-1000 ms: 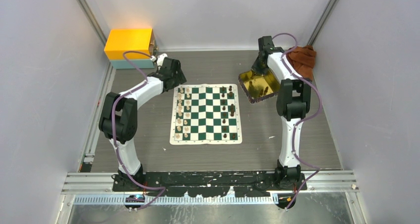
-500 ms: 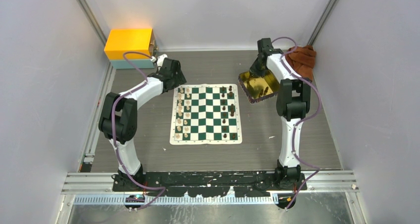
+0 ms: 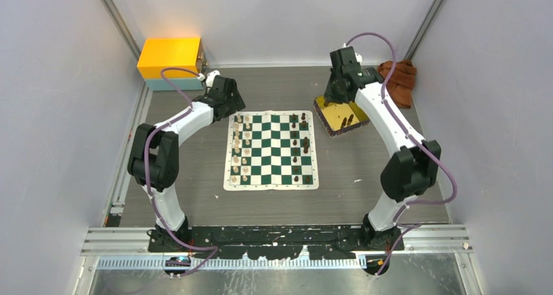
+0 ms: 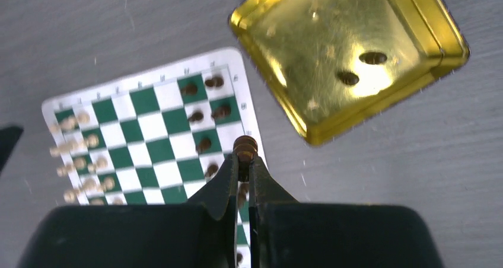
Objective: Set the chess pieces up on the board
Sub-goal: Place the chess piece on the chessboard.
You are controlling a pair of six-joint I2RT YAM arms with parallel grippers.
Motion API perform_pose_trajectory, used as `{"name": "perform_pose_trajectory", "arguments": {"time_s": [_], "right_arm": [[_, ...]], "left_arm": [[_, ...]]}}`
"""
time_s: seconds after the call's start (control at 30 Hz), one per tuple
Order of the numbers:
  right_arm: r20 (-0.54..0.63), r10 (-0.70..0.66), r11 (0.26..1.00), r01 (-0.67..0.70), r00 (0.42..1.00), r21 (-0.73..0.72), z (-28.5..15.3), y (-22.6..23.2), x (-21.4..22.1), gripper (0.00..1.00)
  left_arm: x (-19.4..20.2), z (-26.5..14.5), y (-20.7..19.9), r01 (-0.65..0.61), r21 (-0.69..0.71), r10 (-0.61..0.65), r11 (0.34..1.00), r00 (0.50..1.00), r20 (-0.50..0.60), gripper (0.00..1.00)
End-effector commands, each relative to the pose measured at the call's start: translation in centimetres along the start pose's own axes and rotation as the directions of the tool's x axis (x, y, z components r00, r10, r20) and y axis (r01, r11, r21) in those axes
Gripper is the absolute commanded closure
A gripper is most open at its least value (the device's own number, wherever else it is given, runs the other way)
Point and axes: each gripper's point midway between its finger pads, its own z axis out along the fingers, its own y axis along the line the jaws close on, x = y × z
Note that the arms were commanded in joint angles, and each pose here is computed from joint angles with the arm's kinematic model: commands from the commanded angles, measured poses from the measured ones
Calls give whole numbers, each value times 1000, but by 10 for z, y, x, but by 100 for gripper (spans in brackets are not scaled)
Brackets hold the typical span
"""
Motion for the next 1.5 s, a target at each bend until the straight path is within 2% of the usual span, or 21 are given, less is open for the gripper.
{"name": "perform_pose_trajectory", "arguments": {"time_s": [0.0, 0.13, 0.27, 0.67, 1.03, 1.47], "right_arm": [[-16, -143, 989, 143, 990, 18, -45, -5, 35, 99], [-17, -247, 968, 246, 969, -47, -78, 1, 70, 99], [-33, -341, 937, 337, 940, -95, -92, 0, 101, 99], [-78, -518, 844, 495, 852, -205, -80, -4, 154, 99], [-20, -562, 808, 544, 827, -225, -53, 3, 169, 99], [-42, -583, 792, 556, 811, -252, -29, 12, 194, 99]], "left_arm": [[-19, -15, -7, 18, 40, -20, 999, 999, 46, 22], [-17, -15, -7, 15, 45, -17, 999, 999, 39, 22], [-10, -13, -7, 19, 49, -19, 999, 1000, 19, 22], [-3, -12, -4, 30, 49, -31, 998, 1000, 6, 23], [-3, -15, 0, 20, 40, -20, 999, 1000, 9, 23], [-6, -17, 1, 5, 37, -5, 999, 1000, 16, 23]]}}
